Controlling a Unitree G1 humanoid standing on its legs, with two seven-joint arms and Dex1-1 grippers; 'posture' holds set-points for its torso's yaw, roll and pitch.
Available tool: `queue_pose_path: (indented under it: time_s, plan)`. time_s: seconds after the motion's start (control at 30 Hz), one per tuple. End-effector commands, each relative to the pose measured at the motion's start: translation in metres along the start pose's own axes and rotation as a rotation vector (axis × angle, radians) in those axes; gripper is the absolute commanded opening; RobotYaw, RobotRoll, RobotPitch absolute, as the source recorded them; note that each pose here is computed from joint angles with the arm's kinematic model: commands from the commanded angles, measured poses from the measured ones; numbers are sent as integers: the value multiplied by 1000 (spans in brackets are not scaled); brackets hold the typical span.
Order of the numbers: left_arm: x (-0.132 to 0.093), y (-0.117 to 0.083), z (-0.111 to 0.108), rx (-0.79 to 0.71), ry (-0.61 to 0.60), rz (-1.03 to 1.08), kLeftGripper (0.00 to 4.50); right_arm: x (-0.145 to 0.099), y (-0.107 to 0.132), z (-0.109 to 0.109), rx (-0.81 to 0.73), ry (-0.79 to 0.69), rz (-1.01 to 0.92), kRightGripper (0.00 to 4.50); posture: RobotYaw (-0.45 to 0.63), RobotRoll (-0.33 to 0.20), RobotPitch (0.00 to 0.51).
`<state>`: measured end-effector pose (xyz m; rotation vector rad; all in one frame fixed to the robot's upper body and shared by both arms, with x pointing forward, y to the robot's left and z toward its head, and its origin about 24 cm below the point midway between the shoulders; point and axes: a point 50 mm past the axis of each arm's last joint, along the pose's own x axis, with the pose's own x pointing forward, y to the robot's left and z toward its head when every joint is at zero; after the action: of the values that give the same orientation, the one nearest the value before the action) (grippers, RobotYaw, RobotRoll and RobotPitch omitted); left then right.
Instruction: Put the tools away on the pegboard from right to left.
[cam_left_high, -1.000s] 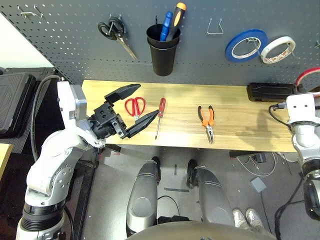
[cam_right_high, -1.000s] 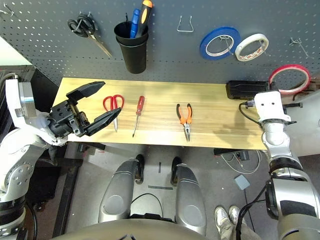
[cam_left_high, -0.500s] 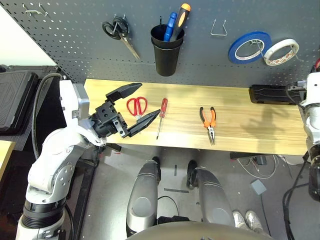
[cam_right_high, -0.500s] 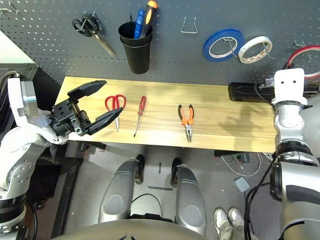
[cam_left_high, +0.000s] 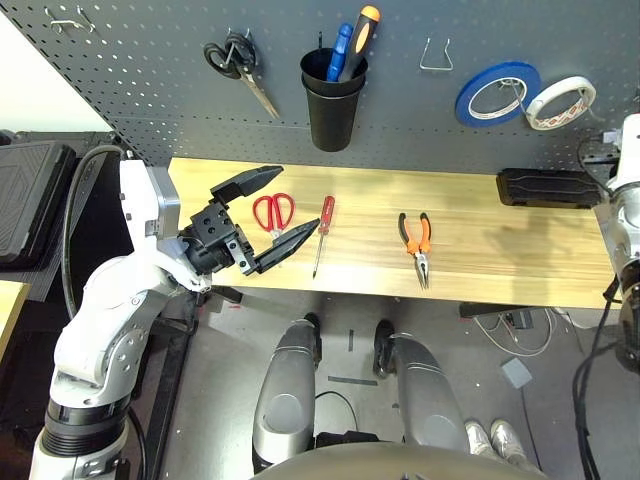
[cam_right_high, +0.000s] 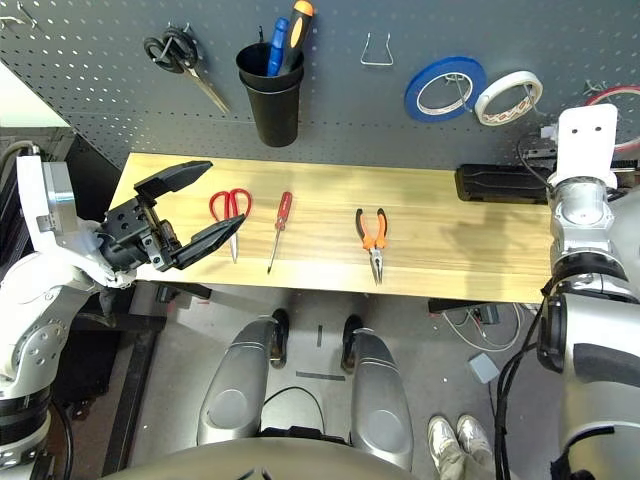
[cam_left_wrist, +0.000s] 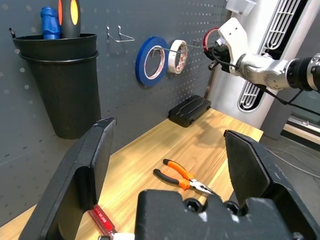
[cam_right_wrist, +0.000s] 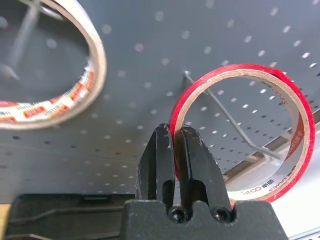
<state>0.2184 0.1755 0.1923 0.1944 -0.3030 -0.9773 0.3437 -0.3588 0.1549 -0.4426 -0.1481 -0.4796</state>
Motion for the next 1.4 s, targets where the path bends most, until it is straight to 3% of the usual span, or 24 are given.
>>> queue_pose_path:
  time_s: [0.03,0.17,0.4,0.63,0.73,0.9,1.1,1.4]
  plan:
    - [0,-4,-1,2,13,-16,4500,-1,0,-6,41,56,-43,604,306,0,260]
    - [1,-3,0,3,10,-19,4500,-3,3,-4,27,-2,-66,1832,308,0,260]
    - [0,-3,1,6,11,-19,4500,-18,4,-11,-30,-114,-70,4446,314,0,261]
    - [-2,-3,-1,5,24,-13,4500,-46,11,-28,-52,-224,-9,4481,318,0,261]
    - [-3,-2,-2,5,30,-9,4500,-56,17,-39,-26,-197,16,4481,319,0,262]
    - [-8,0,-8,10,86,10,4500,-77,50,-60,8,-104,190,4481,322,0,268]
    - [-18,3,-25,31,263,13,4500,-92,93,-68,137,18,377,4481,329,0,277]
    - [-33,5,-47,11,535,4,4500,-113,137,-62,330,216,551,4481,346,0,283]
